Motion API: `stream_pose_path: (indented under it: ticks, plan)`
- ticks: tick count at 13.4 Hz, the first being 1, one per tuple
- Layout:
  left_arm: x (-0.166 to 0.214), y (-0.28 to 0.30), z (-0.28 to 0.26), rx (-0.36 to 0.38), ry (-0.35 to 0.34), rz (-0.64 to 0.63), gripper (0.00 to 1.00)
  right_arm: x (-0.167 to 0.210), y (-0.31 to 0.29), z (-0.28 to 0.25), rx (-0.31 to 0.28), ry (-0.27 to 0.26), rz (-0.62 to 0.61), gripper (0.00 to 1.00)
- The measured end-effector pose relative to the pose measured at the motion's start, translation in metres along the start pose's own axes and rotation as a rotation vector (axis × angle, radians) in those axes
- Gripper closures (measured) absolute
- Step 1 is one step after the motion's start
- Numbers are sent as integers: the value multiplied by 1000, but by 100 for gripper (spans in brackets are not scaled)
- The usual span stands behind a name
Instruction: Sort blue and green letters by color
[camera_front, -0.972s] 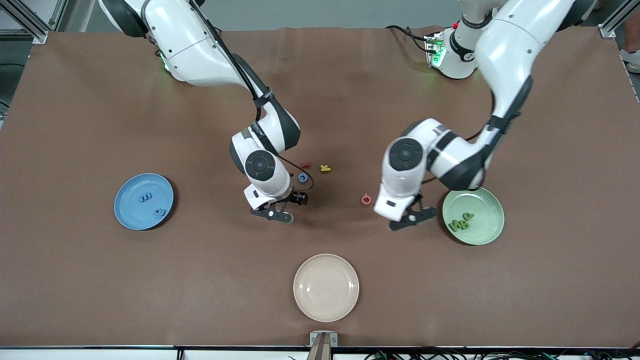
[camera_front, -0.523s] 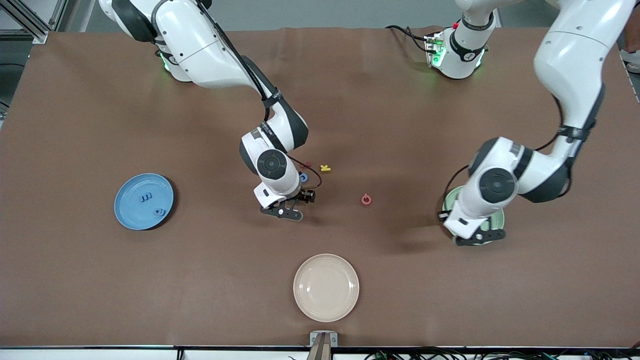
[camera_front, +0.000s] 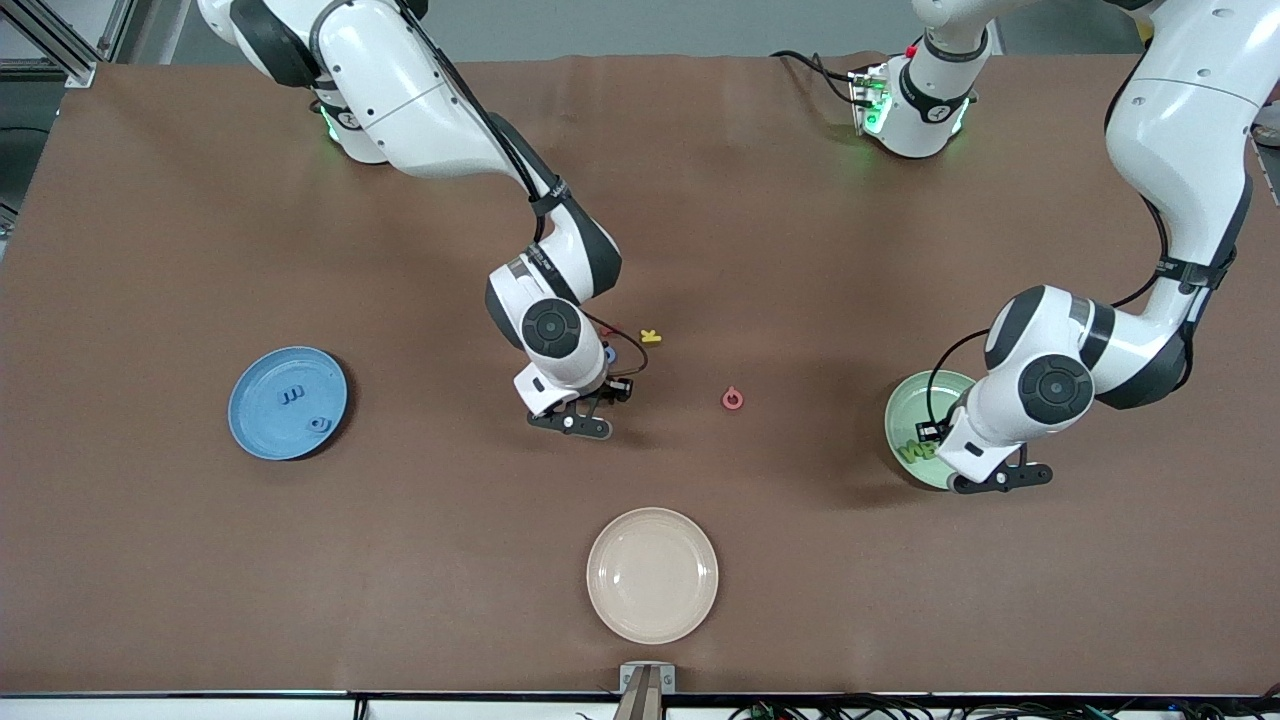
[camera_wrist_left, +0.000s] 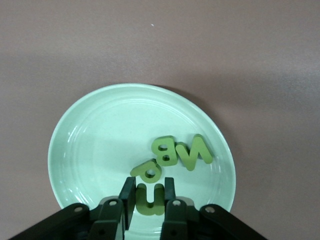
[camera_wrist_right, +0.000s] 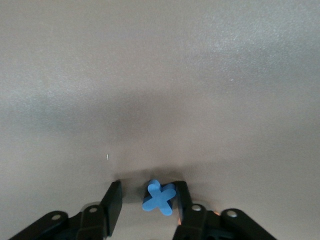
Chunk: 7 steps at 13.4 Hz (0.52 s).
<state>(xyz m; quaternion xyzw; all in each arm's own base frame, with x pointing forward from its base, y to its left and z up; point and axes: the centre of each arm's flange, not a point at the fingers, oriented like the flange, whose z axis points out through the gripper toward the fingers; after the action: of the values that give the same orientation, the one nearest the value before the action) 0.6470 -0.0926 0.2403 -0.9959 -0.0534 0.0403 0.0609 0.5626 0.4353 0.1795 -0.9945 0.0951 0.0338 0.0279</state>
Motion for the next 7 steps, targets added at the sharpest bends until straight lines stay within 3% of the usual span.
stream_pose_path:
  ticks: [4,7]
  plan:
    - [6,-3,-7,-7,18,-9,28,0,0,-1,-2,0,-4,61]
    - [22,-10,-45,-20,91,-34,0,0,-1,-2,-1,1,-5,72]
